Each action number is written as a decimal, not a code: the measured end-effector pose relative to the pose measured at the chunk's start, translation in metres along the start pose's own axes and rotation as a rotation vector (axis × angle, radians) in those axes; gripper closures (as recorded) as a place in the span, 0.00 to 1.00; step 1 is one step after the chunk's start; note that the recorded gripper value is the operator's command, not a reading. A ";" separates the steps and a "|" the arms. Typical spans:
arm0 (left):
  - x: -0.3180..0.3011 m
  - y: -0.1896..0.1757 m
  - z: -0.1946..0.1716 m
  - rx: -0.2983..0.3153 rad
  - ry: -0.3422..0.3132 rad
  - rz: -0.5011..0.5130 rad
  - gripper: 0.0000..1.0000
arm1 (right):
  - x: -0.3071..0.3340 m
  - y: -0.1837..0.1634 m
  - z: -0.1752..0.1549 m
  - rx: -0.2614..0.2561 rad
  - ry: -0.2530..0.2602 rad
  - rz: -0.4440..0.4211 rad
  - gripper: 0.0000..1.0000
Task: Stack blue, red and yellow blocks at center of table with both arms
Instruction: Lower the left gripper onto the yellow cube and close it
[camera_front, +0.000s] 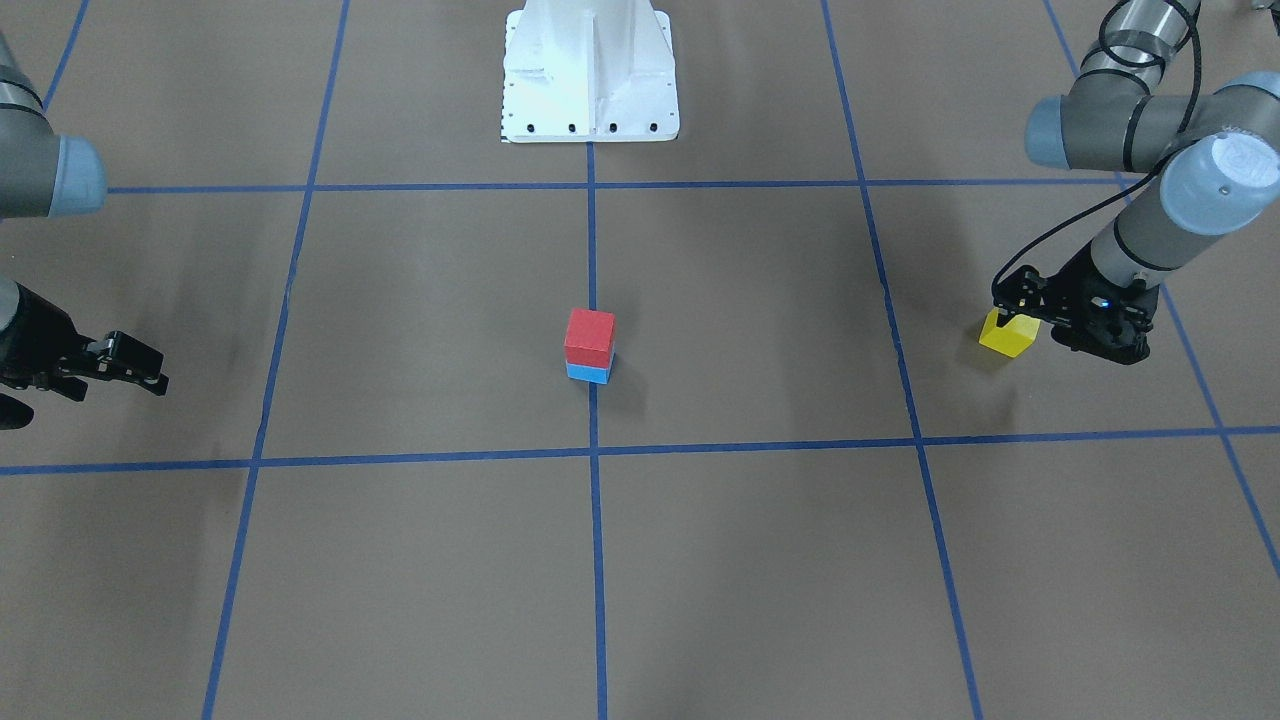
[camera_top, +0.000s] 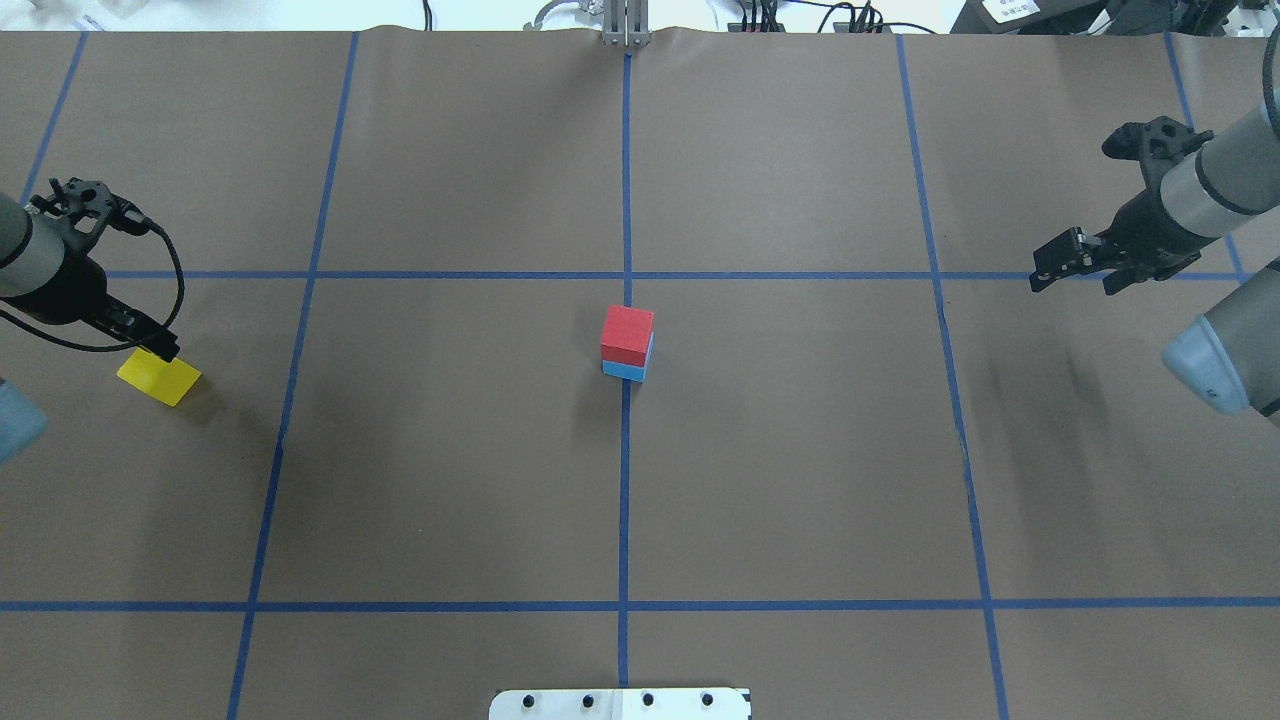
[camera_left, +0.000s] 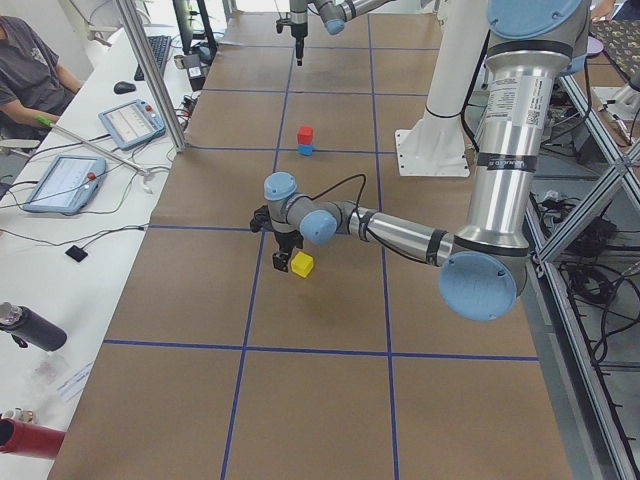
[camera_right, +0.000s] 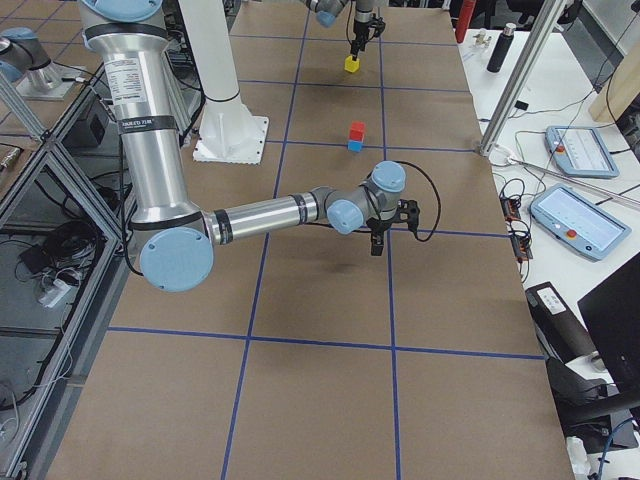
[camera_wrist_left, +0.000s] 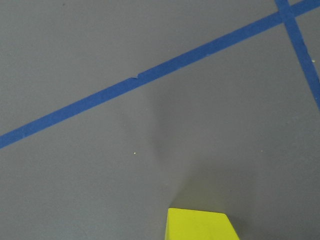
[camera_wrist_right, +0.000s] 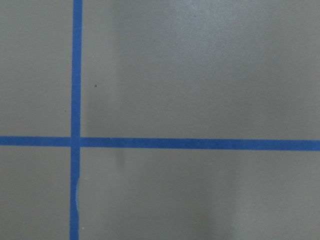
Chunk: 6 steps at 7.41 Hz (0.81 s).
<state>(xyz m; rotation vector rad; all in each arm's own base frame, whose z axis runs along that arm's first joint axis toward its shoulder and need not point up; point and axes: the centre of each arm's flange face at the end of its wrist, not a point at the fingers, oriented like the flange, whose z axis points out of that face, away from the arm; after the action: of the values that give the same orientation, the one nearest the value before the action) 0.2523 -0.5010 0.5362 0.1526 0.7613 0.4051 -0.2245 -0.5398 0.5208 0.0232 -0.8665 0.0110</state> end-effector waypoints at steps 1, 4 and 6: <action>0.003 0.000 0.003 -0.001 0.004 0.007 0.00 | 0.000 0.000 0.000 0.000 0.000 0.000 0.00; 0.013 0.004 0.016 -0.022 0.012 0.027 0.00 | 0.000 0.000 0.000 0.000 0.000 0.000 0.00; 0.015 0.007 0.026 -0.040 0.013 0.031 0.11 | 0.000 0.000 0.000 -0.001 -0.001 0.000 0.00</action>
<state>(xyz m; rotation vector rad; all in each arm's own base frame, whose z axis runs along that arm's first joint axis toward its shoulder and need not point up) 0.2783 -0.4886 0.5470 0.1242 0.7635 0.4507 -0.2247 -0.5397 0.5208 0.0224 -0.8672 0.0104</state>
